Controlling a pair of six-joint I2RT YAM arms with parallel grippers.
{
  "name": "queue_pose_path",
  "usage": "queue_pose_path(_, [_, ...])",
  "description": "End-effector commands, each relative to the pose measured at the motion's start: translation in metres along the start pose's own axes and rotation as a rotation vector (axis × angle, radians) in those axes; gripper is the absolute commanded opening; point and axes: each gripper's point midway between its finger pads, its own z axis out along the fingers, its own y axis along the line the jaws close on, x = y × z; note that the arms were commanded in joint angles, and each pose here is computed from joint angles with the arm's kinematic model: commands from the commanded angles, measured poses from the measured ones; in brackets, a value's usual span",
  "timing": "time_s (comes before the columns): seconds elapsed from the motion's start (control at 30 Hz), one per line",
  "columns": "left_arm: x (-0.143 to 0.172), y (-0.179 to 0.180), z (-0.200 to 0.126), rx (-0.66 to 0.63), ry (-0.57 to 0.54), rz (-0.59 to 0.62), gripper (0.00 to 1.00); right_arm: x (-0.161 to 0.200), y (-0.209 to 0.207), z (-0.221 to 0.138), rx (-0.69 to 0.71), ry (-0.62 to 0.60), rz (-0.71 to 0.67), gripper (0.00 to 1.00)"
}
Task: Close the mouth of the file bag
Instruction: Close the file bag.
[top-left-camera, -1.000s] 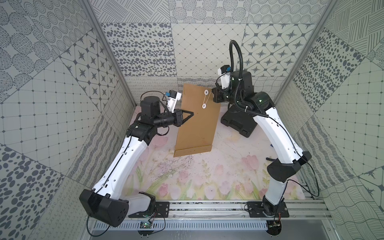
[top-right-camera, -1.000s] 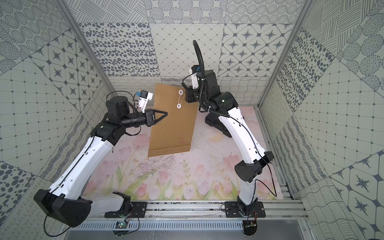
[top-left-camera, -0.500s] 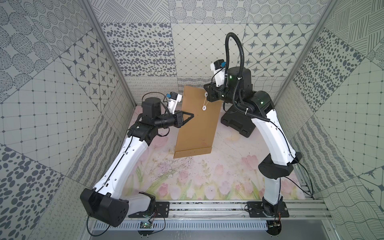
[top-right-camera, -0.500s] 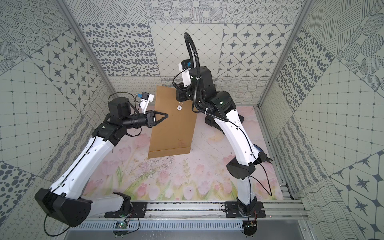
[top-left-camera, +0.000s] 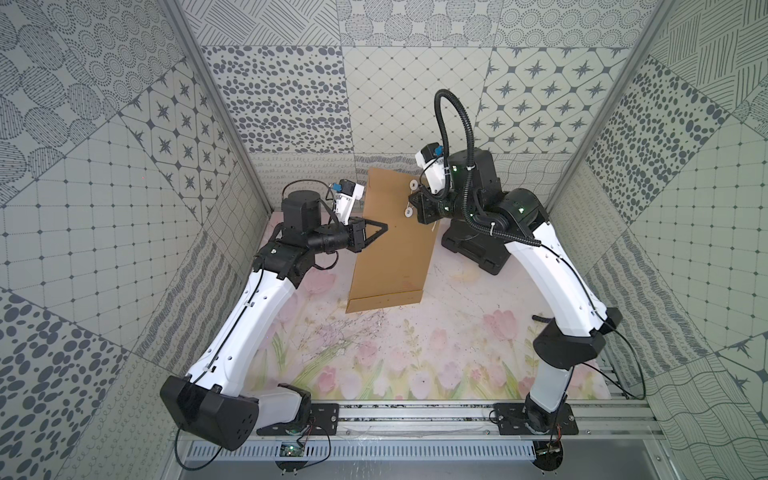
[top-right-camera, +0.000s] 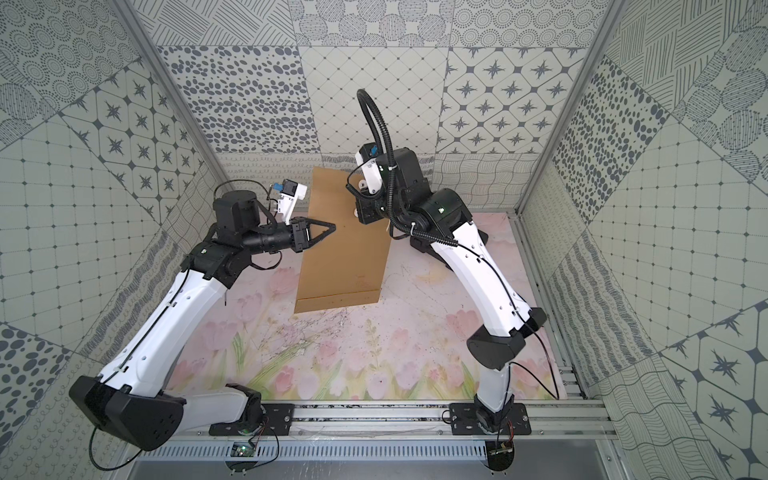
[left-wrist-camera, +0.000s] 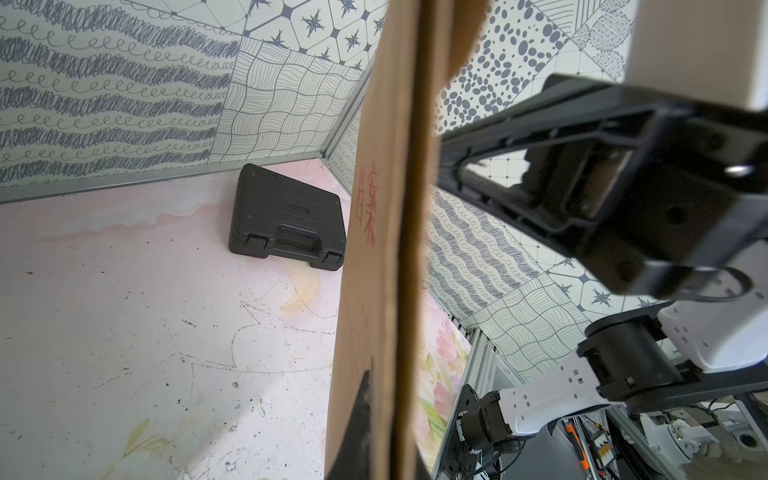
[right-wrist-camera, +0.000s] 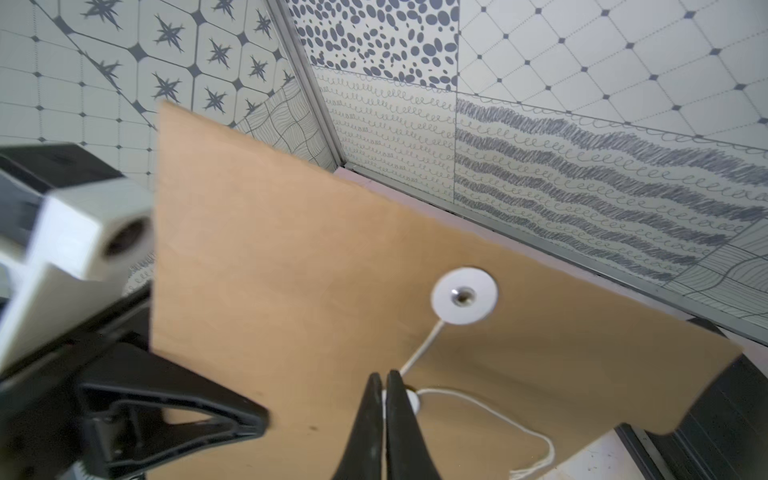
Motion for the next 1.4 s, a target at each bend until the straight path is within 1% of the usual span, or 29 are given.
queue_pose_path(0.0, [0.000, -0.006, -0.006, 0.005, 0.032, 0.085, 0.00, -0.013, -0.007, -0.037, -0.075, -0.138, 0.012, 0.26])
queue_pose_path(0.07, [-0.004, -0.008, -0.010, -0.001, 0.029, 0.090, 0.00, 0.000, -0.026, -0.043, -0.046, -0.159, 0.023, 0.36])
queue_pose_path(0.13, [-0.011, -0.012, -0.013, 0.007, 0.016, 0.091, 0.00, 0.021, -0.037, -0.038, -0.021, -0.154, 0.001, 0.47])
queue_pose_path(0.2, [-0.015, -0.018, -0.014, 0.026, 0.013, 0.085, 0.00, 0.033, -0.043, -0.033, -0.019, -0.172, 0.001, 0.52])
queue_pose_path(0.27, [-0.018, -0.022, -0.016, 0.037, 0.009, 0.082, 0.00, 0.041, -0.052, -0.028, -0.014, -0.186, 0.030, 0.55])
queue_pose_path(0.43, [-0.018, -0.028, -0.019, 0.047, 0.006, 0.079, 0.00, 0.038, -0.066, -0.018, -0.068, -0.194, 0.138, 0.56])
queue_pose_path(0.57, [-0.017, -0.030, -0.019, 0.052, 0.001, 0.079, 0.00, 0.030, -0.068, -0.009, -0.095, -0.198, 0.181, 0.55])
queue_pose_path(0.77, [-0.015, -0.029, -0.018, 0.049, 0.002, 0.083, 0.00, 0.026, -0.065, -0.003, -0.137, -0.194, 0.230, 0.50])
queue_pose_path(0.97, [-0.016, -0.029, -0.017, 0.053, 0.002, 0.085, 0.00, 0.027, -0.062, -0.005, -0.156, -0.186, 0.249, 0.47])
queue_pose_path(1.13, [-0.018, -0.024, -0.017, 0.024, -0.004, 0.090, 0.00, 0.033, -0.085, -0.013, -0.048, -0.175, 0.275, 0.47])
queue_pose_path(1.23, [-0.018, -0.022, -0.017, 0.007, -0.004, 0.095, 0.00, 0.038, -0.091, -0.026, -0.027, -0.181, 0.285, 0.47])
queue_pose_path(1.37, [-0.019, -0.021, -0.014, 0.019, -0.004, 0.083, 0.00, 0.041, -0.074, -0.029, -0.093, -0.159, 0.269, 0.44])
